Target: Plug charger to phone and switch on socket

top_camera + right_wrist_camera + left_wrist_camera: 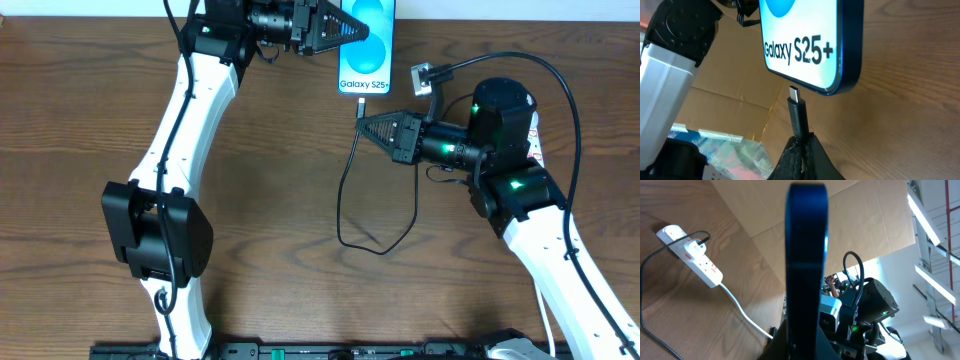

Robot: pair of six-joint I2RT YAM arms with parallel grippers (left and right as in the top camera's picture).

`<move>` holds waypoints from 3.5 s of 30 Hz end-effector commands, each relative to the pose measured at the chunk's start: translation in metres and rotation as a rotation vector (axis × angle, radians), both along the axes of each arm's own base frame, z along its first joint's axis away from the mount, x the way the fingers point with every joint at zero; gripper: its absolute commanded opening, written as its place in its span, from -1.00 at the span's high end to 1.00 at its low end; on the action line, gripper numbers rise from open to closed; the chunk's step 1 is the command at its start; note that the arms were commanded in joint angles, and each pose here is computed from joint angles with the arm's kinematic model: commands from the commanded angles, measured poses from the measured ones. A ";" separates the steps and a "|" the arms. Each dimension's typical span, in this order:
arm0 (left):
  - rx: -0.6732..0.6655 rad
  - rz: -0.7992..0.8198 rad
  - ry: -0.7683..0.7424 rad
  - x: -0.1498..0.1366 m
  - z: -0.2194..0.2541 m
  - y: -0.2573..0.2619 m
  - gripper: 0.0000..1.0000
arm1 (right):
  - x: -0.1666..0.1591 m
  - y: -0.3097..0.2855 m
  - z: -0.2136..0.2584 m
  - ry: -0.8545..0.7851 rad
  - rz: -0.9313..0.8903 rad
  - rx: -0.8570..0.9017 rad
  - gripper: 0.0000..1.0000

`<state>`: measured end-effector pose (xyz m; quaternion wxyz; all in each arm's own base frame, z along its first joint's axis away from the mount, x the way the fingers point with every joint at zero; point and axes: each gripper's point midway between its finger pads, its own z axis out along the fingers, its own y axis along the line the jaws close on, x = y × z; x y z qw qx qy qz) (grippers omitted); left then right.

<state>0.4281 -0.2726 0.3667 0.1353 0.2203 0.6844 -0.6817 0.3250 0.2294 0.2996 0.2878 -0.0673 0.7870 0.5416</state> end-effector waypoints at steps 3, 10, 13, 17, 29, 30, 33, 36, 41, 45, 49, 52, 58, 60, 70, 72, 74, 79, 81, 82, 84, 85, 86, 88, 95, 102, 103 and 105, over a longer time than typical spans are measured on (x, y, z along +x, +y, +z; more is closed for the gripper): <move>-0.020 -0.009 -0.091 -0.010 0.021 0.004 0.86 | 0.002 0.000 0.013 -0.019 0.002 0.015 0.98; -0.020 -0.009 -0.090 -0.010 0.020 0.004 0.86 | 0.002 0.000 0.013 -0.018 0.002 0.014 0.97; -0.020 -0.009 -0.090 -0.010 0.020 0.004 0.86 | 0.003 -0.002 0.011 -0.019 -0.009 0.007 0.97; -0.020 -0.010 -0.090 -0.010 0.020 0.004 0.86 | 0.004 -0.002 0.011 -0.024 -0.013 0.002 0.97; -0.020 -0.010 -0.090 -0.010 0.020 0.004 0.85 | 0.007 -0.004 0.010 -0.039 -0.030 -0.012 0.97; -0.020 -0.010 -0.090 -0.010 0.020 0.004 0.86 | 0.007 -0.004 0.010 -0.040 -0.030 -0.012 0.97; -0.020 -0.010 -0.090 -0.010 0.020 0.004 0.85 | 0.007 -0.004 0.010 -0.039 -0.030 -0.012 0.97; -0.020 -0.010 -0.090 -0.010 0.020 0.004 0.85 | 0.007 -0.004 0.010 -0.041 -0.030 -0.012 0.97; -0.020 -0.009 -0.090 -0.010 0.020 0.004 0.86 | 0.008 -0.004 0.012 -0.048 -0.030 -0.010 0.97; -0.020 -0.010 -0.090 -0.010 0.020 0.004 0.86 | 0.008 -0.004 0.013 -0.049 -0.030 -0.009 0.97; -0.020 -0.010 -0.090 -0.010 0.020 0.004 0.86 | 0.008 -0.004 0.013 -0.050 -0.030 -0.009 0.97; -0.020 -0.010 -0.090 -0.010 0.020 0.004 0.86 | 0.008 -0.004 0.013 -0.050 -0.030 -0.009 0.97; -0.020 -0.011 -0.090 -0.010 0.020 0.004 0.86 | 0.008 -0.003 0.013 -0.044 -0.031 -0.005 0.97; -0.020 -0.011 -0.089 -0.010 0.020 0.004 0.85 | 0.008 -0.003 0.013 -0.044 -0.031 -0.005 0.97; -0.020 -0.011 -0.090 -0.010 0.020 0.004 0.86 | 0.008 -0.003 0.014 -0.048 -0.030 -0.004 0.97; -0.020 -0.011 -0.090 -0.010 0.020 0.004 0.85 | 0.008 -0.003 0.014 -0.048 -0.030 -0.004 0.97; -0.020 -0.011 -0.090 -0.010 0.020 0.004 0.86 | 0.008 -0.003 0.014 -0.048 -0.030 -0.004 0.97; -0.020 -0.011 -0.090 -0.010 0.020 0.004 0.85 | 0.008 -0.003 0.014 -0.042 -0.032 -0.001 0.97; -0.020 -0.011 -0.090 -0.010 0.020 0.004 0.86 | 0.008 -0.003 0.015 -0.043 -0.032 -0.001 0.97; -0.020 -0.011 -0.090 -0.010 0.020 0.004 0.85 | 0.008 -0.003 0.015 -0.043 -0.032 0.000 0.97; -0.020 -0.011 -0.090 -0.010 0.020 0.004 0.86 | 0.008 -0.003 0.015 -0.043 -0.032 -0.001 0.97; -0.020 -0.011 -0.089 -0.010 0.020 0.004 0.85 | 0.008 -0.003 0.015 -0.043 -0.032 -0.001 0.97; -0.020 -0.011 -0.089 -0.010 0.020 0.004 0.86 | 0.008 -0.003 0.015 -0.043 -0.032 -0.001 0.97; -0.020 -0.011 -0.090 -0.010 0.020 0.004 0.86 | 0.008 -0.003 0.015 -0.043 -0.032 -0.001 0.97; -0.020 -0.011 -0.090 -0.010 0.020 0.004 0.86 | 0.006 0.000 0.013 -0.036 -0.024 -0.003 0.97; -0.021 -0.020 -0.103 -0.012 0.017 0.004 0.86 | 0.008 -0.002 0.011 -0.025 -0.053 -0.023 0.97; -0.019 -0.020 -0.100 -0.012 0.016 0.004 0.86 | 0.008 -0.002 0.013 -0.028 -0.052 -0.022 0.97; -0.018 -0.020 -0.098 -0.012 0.015 0.004 0.86 | 0.008 -0.002 0.015 -0.035 -0.051 -0.024 0.97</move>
